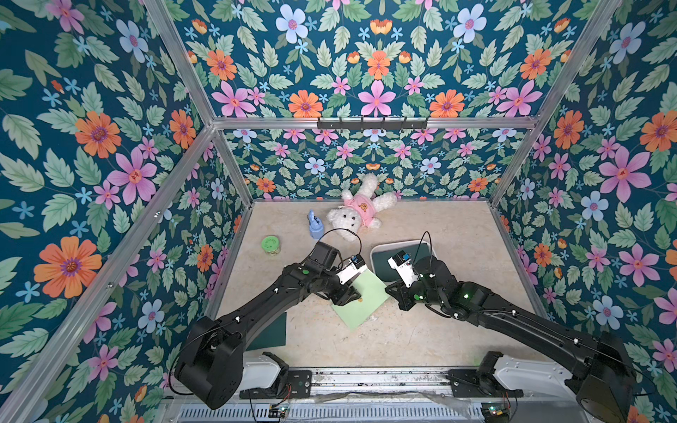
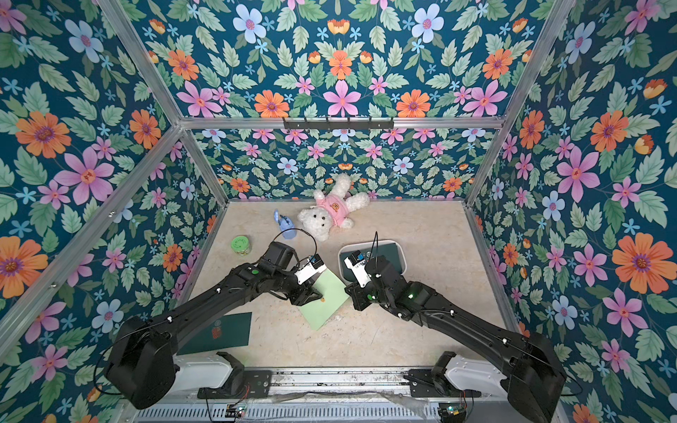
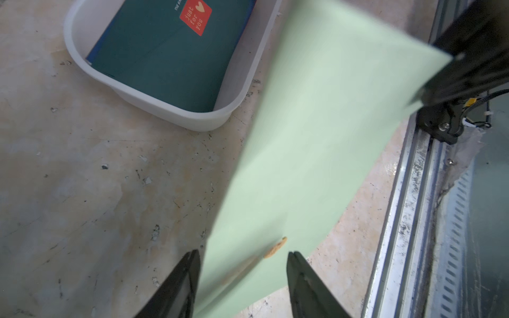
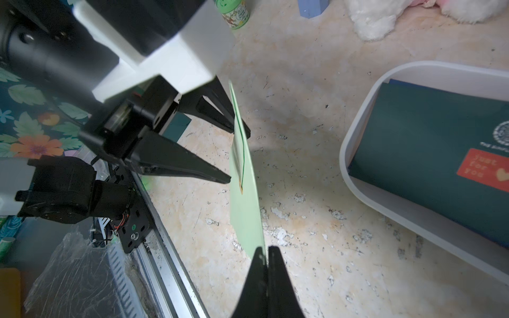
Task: Put the sealed envelopes into the storage box
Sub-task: Pick up the envelope from the center of the board.
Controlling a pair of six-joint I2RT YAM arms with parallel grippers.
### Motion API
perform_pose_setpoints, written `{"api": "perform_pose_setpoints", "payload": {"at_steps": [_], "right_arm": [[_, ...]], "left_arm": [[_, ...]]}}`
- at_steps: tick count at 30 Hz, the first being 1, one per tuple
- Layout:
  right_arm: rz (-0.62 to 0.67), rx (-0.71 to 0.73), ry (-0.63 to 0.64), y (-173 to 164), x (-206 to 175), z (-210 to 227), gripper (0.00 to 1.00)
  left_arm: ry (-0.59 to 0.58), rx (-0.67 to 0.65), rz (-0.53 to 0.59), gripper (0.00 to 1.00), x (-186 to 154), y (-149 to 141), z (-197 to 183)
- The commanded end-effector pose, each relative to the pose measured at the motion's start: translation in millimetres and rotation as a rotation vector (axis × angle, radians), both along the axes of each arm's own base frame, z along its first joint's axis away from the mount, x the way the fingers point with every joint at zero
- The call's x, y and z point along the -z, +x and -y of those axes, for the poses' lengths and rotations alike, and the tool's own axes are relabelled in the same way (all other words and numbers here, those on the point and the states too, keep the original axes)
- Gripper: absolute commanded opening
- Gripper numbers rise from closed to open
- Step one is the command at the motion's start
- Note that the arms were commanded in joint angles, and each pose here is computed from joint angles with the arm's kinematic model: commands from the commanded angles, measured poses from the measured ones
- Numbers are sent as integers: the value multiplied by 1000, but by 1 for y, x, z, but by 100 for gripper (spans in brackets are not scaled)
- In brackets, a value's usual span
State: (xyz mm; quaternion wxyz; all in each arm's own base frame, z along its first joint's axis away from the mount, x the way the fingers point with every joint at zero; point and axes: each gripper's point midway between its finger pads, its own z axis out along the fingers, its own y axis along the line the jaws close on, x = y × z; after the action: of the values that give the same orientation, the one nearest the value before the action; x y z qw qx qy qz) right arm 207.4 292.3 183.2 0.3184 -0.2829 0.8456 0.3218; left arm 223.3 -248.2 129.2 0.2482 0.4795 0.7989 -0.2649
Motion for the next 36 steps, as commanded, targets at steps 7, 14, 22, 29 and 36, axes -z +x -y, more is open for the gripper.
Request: {"api": "perform_pose_setpoints", "payload": {"at_steps": [7, 14, 22, 29, 36], "right_arm": [[81, 41, 26, 26, -14, 2, 0], [97, 116, -16, 40, -7, 14, 0], [49, 431, -168, 80, 23, 88, 47], [-91, 771, -253, 114, 52, 177, 52], [-240, 795, -273, 127, 89, 196, 51]], "left_arm": [[-119, 11, 22, 26, -23, -4, 11], [-112, -27, 36, 0, -26, 2, 9], [18, -86, -5, 0, -14, 17, 1], [36, -110, -18, 0, -25, 28, 4], [35, -124, 19, 0, -43, 31, 1]]}}
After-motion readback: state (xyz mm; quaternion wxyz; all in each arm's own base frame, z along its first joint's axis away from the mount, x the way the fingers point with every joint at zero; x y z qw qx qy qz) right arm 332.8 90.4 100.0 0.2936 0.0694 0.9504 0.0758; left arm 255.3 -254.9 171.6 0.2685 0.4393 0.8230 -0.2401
